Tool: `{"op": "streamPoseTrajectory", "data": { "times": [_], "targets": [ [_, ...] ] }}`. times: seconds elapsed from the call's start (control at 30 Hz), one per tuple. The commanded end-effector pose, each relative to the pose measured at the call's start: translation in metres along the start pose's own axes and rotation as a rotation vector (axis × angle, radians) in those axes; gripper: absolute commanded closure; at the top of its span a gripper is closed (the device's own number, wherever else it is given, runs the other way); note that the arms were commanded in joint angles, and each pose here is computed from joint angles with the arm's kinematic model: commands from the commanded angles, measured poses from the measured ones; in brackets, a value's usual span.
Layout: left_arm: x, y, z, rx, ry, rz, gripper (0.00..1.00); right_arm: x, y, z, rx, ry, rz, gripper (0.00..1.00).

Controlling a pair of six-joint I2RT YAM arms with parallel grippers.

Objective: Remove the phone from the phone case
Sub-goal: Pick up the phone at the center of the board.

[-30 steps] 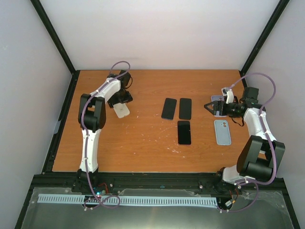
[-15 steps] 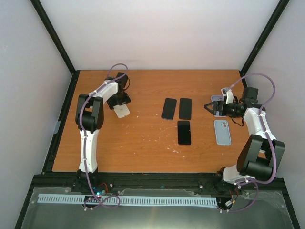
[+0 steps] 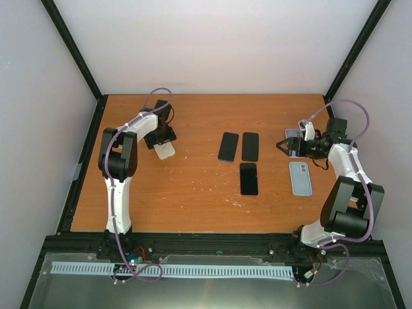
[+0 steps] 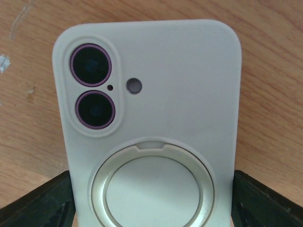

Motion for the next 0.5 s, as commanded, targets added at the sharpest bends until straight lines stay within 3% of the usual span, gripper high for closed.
{"op": "streamPoseTrajectory", "data": {
  "times": [0.0, 0.13, 0.3, 0.47],
  "targets": [
    [-0.007, -0.003, 0.012, 0.043, -0.081, 0.046, 0.21, -0.011, 0.007, 0.004, 0.008, -0.061, -0.021, 0.14],
    [-0.013, 0.012, -0.015, -0.064, -0.124, 0.097, 0.34, -0.012, 0.009, 0.003, 0.002, -0.066, -0.057, 0.15],
    [-0.053, 0.019, -0.080, -0.242, -0.283, 0.211, 0.35, -0.003, 0.008, 0.004, -0.010, 0.020, -0.096, 0.16],
    [-0.100, -0.014, -0.138, -0.380, -0.581, 0.323, 0.34, 0.029, 0.018, -0.003, -0.001, 0.150, -0.099, 0.15]
  ]
}}
Point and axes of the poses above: each gripper's point midway between its finger pads, its own z axis out along the fingers, its own x axis along the line the jaws close on, y = z × x, the point moved 7 cm from there along -z, back along the fingers, and after that the axes turned 9 degrees about z, right-handed, at the moved point
